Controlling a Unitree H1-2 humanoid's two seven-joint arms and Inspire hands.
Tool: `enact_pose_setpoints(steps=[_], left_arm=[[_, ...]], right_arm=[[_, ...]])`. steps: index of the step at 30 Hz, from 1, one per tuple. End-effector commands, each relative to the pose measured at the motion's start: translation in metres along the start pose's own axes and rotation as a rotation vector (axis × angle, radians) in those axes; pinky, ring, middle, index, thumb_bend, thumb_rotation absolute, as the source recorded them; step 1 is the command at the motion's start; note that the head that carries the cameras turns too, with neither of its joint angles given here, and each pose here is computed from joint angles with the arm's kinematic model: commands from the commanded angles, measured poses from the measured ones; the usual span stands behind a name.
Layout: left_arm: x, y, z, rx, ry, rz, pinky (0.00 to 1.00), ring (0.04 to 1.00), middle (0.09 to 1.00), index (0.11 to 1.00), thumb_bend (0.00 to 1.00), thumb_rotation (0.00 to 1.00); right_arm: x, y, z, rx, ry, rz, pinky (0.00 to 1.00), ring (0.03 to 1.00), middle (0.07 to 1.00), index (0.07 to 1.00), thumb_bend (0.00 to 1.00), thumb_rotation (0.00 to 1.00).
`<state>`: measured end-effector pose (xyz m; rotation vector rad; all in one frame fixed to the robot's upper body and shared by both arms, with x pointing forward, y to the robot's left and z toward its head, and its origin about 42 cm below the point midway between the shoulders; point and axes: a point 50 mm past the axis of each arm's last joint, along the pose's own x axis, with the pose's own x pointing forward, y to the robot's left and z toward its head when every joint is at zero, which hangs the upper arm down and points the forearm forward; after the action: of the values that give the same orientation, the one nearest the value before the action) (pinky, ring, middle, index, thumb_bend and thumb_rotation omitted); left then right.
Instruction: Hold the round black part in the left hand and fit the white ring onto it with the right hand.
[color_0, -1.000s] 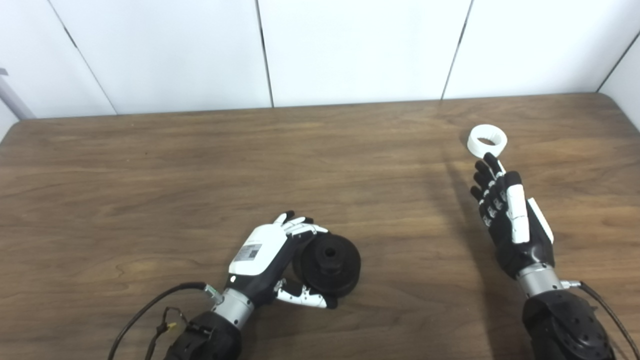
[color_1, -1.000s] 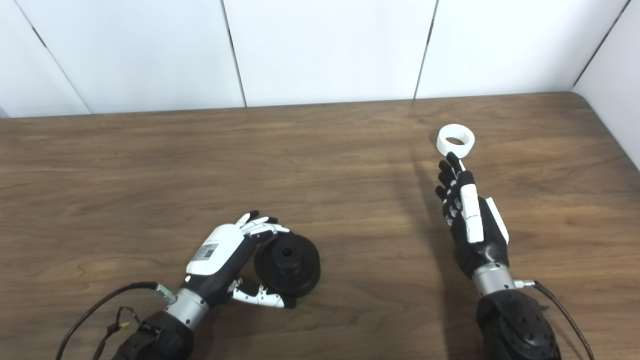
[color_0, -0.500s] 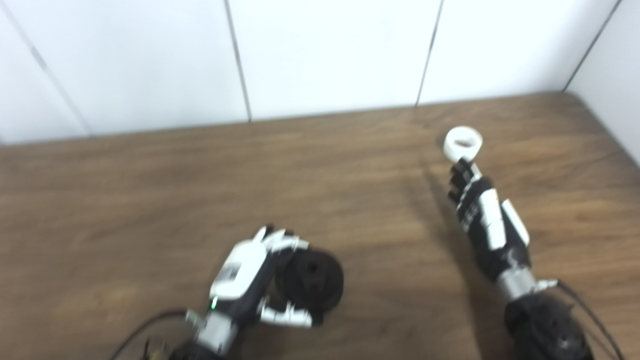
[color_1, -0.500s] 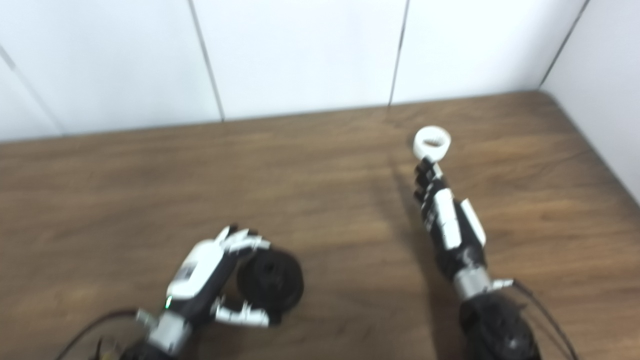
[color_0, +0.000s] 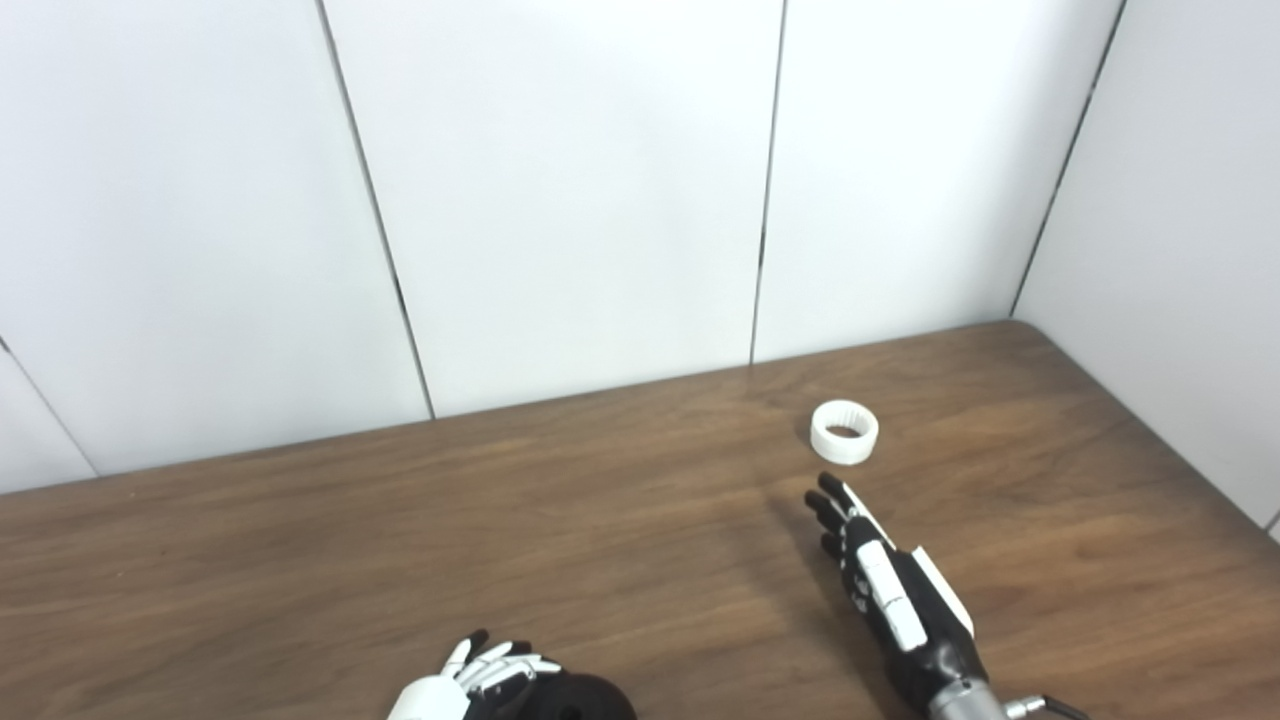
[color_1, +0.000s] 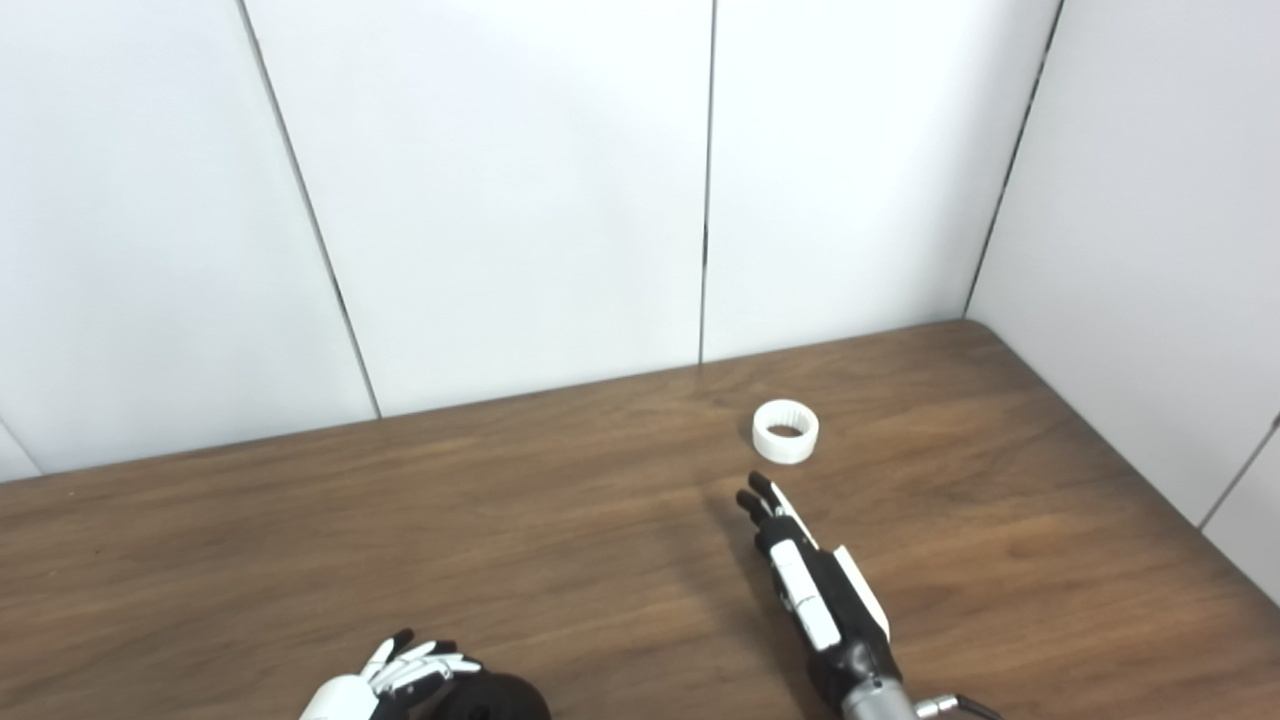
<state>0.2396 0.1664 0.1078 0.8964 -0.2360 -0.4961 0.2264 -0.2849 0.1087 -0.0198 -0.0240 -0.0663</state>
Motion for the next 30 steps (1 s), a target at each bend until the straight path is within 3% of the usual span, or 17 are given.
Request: enact_pose_setpoints(steps=[1, 6, 9, 11, 12, 13, 14, 17, 21, 23, 26, 30], left_arm=[[-0.013, -0.012, -0.019, 0.056, 0.076, -0.091, 1.0, 0.866, 0.778, 0.482, 0.52, 0.05], [-0.014, -0.012, -0.016, 0.048, 0.07, -0.084, 1.0, 0.879, 0.781, 0.481, 0.52, 0.05], [-0.014, -0.011, -0.013, 0.051, 0.068, -0.08, 1.0, 0.882, 0.783, 0.481, 0.52, 0.05], [-0.014, -0.01, -0.011, 0.051, 0.067, -0.079, 1.0, 0.873, 0.78, 0.48, 0.52, 0.06], [-0.014, -0.01, -0.011, 0.051, 0.067, -0.079, 1.0, 0.872, 0.78, 0.48, 0.52, 0.06], [-0.014, -0.01, -0.01, 0.054, 0.065, -0.078, 1.0, 0.873, 0.782, 0.481, 0.52, 0.05], [-0.014, -0.01, -0.01, 0.056, 0.064, -0.077, 1.0, 0.873, 0.782, 0.481, 0.52, 0.05], [-0.013, -0.009, -0.007, 0.06, 0.061, -0.07, 1.0, 0.87, 0.779, 0.481, 0.52, 0.05], [-0.014, -0.007, -0.003, 0.064, 0.056, -0.062, 1.0, 0.867, 0.775, 0.481, 0.52, 0.05], [-0.014, -0.007, -0.002, 0.065, 0.054, -0.058, 1.0, 0.863, 0.774, 0.481, 0.52, 0.05], [-0.014, -0.006, -0.001, 0.059, 0.055, -0.057, 1.0, 0.863, 0.774, 0.482, 0.52, 0.05], [-0.014, -0.005, 0.0, 0.065, 0.056, -0.056, 1.0, 0.862, 0.773, 0.481, 0.52, 0.05]], right_arm=[[-0.003, 0.008, 0.002, 0.031, -0.043, -0.006, 1.0, 0.989, 0.946, 0.964, 0.6, 0.95], [-0.005, 0.006, 0.005, 0.004, -0.051, -0.004, 1.0, 0.983, 0.942, 0.956, 0.6, 0.93], [-0.005, 0.004, 0.013, -0.038, -0.062, -0.023, 1.0, 0.96, 0.919, 0.917, 0.61, 0.77], [-0.005, 0.002, 0.024, -0.075, -0.08, -0.032, 0.95, 0.939, 0.906, 0.893, 0.63, 0.59], [-0.004, 0.001, 0.033, -0.092, -0.097, -0.027, 0.93, 0.933, 0.903, 0.889, 0.64, 0.55], [-0.002, 0.0, 0.043, -0.131, -0.117, -0.023, 0.95, 0.947, 0.908, 0.89, 0.68, 0.43], [-0.002, -0.001, 0.049, -0.157, -0.13, -0.021, 0.94, 0.941, 0.905, 0.888, 0.71, 0.4], [0.006, -0.009, 0.074, -0.308, -0.173, -0.009, 0.87, 0.903, 0.888, 0.876, 0.78, 0.37], [0.026, -0.024, 0.113, -0.619, -0.2, -0.014, 0.77, 0.838, 0.859, 0.861, 0.83, 0.31], [0.033, -0.03, 0.128, -0.737, -0.204, -0.011, 0.9, 0.931, 0.909, 0.885, 0.84, 0.29], [0.053, -0.043, 0.153, -0.887, -0.226, 0.003, 0.96, 0.985, 0.938, 0.889, 0.87, 0.26], [0.083, -0.058, 0.179, -1.02, -0.185, 0.001, 0.99, 0.998, 0.951, 0.879, 0.95, 0.24]])
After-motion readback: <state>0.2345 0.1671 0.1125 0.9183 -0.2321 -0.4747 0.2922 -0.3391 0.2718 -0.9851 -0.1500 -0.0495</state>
